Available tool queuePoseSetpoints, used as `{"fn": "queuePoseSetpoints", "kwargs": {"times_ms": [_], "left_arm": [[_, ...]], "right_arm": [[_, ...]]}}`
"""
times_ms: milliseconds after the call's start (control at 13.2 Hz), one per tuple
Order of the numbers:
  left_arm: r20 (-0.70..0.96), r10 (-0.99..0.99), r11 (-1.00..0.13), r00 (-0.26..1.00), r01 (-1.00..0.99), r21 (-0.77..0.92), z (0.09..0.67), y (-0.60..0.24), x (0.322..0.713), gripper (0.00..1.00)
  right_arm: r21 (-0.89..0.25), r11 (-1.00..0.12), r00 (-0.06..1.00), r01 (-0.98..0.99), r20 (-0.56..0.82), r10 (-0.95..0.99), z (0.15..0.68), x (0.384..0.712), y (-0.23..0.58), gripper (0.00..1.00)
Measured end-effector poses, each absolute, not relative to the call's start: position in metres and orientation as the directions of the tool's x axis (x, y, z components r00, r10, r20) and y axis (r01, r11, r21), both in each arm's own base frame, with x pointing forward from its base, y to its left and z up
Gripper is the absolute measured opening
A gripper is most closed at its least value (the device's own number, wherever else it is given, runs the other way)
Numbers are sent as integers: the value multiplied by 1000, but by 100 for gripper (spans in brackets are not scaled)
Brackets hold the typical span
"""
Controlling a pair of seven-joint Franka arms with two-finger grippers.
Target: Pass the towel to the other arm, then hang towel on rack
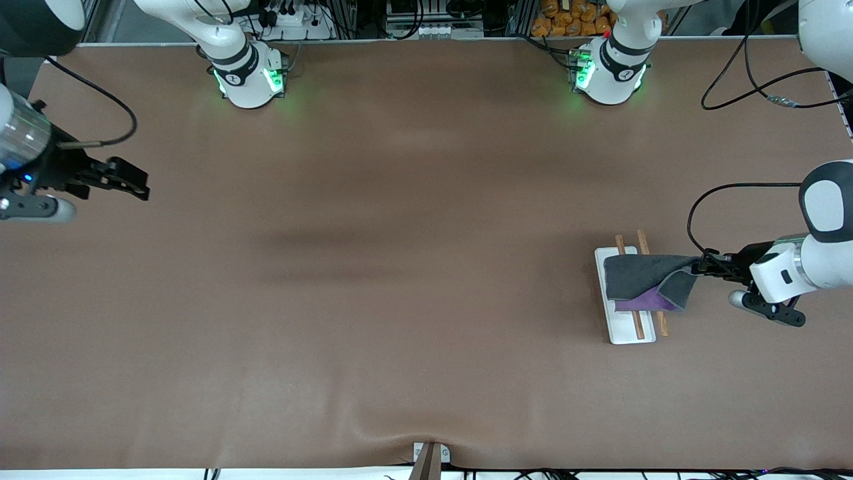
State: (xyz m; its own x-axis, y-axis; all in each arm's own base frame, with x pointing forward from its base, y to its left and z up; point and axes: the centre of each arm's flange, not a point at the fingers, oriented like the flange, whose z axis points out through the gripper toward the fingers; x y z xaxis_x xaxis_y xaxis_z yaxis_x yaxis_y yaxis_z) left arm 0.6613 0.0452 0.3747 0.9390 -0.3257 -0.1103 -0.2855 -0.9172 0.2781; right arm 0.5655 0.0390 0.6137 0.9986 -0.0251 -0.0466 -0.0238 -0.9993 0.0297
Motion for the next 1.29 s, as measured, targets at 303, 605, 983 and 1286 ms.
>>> {"fn": "queuePoseSetpoints", "kwargs": {"times_ms": [303, 605, 983, 1286], "left_arm": [[-114, -325, -916, 939, -282, 285, 370, 45, 662, 63], [-96, -325, -916, 941, -288, 279, 380, 41, 666, 100], [-65, -220, -953, 973, -201, 226, 459, 8, 660, 100], [-38, -113, -992, 993, -111, 55, 528, -31, 638, 100]], "right_arm": [[29, -999, 998, -43, -54, -44, 588, 538, 13, 100], [25, -997, 997, -72, -1, -72, 603, 540, -2, 100], [22, -996, 996, -83, 17, -83, 628, 549, -6, 100], [21, -997, 997, -78, 30, -78, 637, 551, -2, 100]]}}
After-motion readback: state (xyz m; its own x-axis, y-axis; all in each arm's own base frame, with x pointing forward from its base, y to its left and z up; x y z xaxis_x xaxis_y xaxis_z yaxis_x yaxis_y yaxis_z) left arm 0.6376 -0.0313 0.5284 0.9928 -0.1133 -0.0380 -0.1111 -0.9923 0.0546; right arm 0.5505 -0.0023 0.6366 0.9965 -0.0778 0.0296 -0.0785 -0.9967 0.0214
